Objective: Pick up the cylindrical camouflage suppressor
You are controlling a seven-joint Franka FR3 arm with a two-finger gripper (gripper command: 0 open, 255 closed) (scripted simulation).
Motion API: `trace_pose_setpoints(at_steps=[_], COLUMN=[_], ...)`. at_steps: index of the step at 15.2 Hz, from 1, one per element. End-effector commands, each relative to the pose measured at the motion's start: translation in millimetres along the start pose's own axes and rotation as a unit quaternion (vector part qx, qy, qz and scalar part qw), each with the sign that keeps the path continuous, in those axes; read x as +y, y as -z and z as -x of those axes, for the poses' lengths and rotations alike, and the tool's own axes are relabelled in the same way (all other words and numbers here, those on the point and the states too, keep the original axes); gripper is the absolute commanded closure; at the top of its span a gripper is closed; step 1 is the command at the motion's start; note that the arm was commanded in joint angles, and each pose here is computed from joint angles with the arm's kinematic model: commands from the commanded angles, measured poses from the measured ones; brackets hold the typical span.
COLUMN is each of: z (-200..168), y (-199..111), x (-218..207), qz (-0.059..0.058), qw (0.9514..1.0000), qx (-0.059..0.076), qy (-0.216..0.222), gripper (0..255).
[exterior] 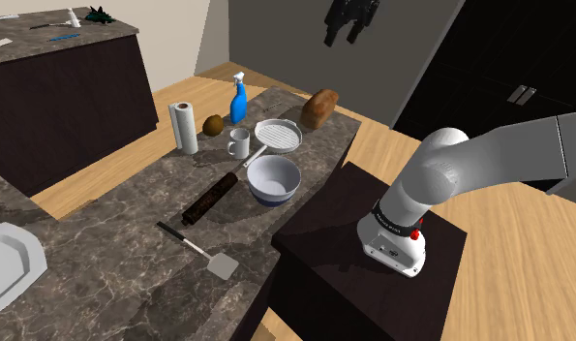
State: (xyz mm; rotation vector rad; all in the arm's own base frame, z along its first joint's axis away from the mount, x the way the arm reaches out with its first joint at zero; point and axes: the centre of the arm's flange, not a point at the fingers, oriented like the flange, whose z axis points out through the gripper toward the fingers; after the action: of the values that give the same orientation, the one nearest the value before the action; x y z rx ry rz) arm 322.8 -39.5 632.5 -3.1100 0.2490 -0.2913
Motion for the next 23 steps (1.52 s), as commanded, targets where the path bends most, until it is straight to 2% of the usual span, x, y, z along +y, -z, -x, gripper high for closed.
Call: trace_pose_setpoints(at_steps=[1, 6, 12, 17, 23], z=[0, 10, 17, 19, 16], y=[0, -54, -118, -172, -238], x=[0, -37, -83, -121, -166], qz=[0.000, 0.004, 0.009, 0.013, 0.018], qw=[1.0000, 0.9982, 0.9911, 0.9811, 0.9644], qx=[0.000, -0.008, -0.017, -0.024, -0.033], qy=[0.000, -0.060, -0.132, -0.191, -0.262], gripper=[0, 0, 0, 0, 0])
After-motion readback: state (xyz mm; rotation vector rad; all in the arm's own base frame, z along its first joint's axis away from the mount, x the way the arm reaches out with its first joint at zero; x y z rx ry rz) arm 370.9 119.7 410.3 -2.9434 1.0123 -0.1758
